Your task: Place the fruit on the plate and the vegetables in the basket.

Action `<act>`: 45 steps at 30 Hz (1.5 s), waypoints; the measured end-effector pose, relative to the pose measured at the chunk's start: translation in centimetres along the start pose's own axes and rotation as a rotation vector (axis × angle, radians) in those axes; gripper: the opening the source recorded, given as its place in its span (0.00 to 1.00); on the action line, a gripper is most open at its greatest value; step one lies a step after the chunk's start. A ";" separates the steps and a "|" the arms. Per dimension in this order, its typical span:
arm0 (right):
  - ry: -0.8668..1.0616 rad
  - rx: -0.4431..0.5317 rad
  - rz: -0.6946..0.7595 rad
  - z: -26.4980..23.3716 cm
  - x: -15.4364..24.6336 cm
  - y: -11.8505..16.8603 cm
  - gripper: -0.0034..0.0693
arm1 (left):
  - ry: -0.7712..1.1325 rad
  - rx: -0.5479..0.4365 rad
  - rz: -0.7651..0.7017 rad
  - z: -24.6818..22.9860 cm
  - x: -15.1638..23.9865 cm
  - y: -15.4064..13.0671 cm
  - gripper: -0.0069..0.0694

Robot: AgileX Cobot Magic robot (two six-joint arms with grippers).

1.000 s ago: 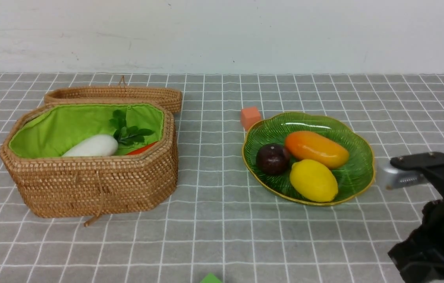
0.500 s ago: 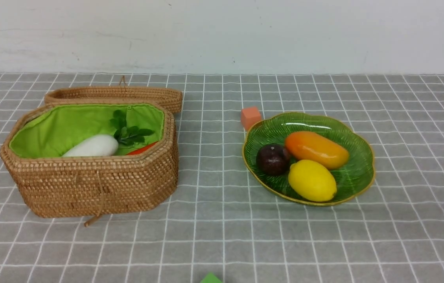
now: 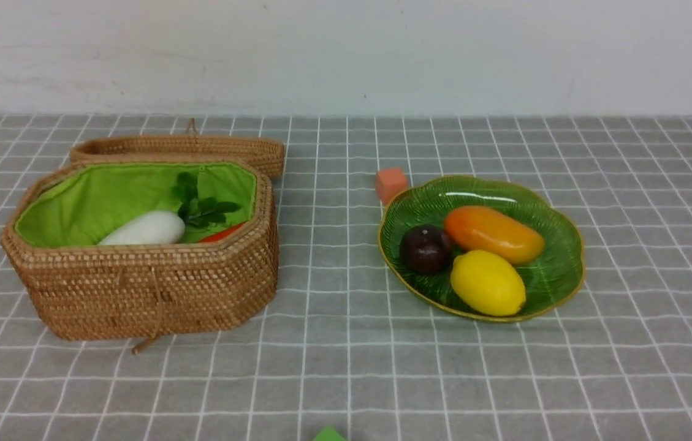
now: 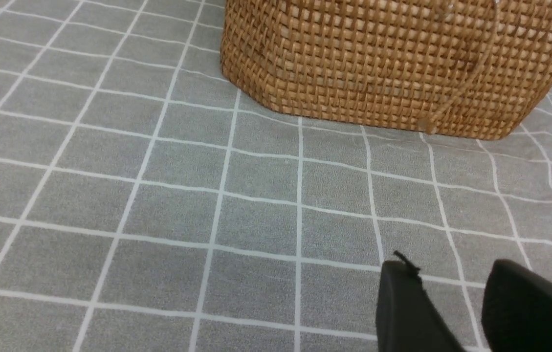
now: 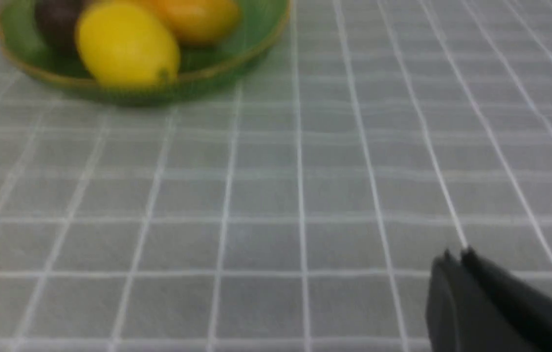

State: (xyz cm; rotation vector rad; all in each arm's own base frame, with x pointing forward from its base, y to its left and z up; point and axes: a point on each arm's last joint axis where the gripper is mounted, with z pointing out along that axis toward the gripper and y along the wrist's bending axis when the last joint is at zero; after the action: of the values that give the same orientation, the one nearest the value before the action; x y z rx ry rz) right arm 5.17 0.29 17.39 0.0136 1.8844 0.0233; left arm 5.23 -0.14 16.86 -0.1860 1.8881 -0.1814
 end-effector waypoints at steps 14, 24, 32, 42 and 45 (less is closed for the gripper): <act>-0.006 -0.024 0.076 0.0 0.0 0.2 0.05 | 0.001 0.000 0.000 0.0 0.0 0.0 0.40; -0.006 -0.025 0.079 0.0 0.0 0.2 0.06 | 0.001 0.000 0.000 0.0 0.0 0.0 0.40; -0.006 -0.025 0.080 0.0 0.0 0.2 0.07 | 0.000 -0.003 -0.001 0.0 0.0 0.0 0.40; -0.006 -0.025 0.080 0.0 0.0 0.2 0.08 | 0.000 -0.003 -0.001 0.0 0.0 0.0 0.40; -0.006 -0.025 0.080 0.0 0.0 0.2 0.08 | 0.000 -0.003 -0.001 0.0 0.0 0.0 0.40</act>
State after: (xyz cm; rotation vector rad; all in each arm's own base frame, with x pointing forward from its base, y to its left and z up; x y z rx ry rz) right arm 5.20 0.51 17.38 0.0721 1.8765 0.1011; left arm 5.23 -0.13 16.85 -0.1890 1.8886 -0.1792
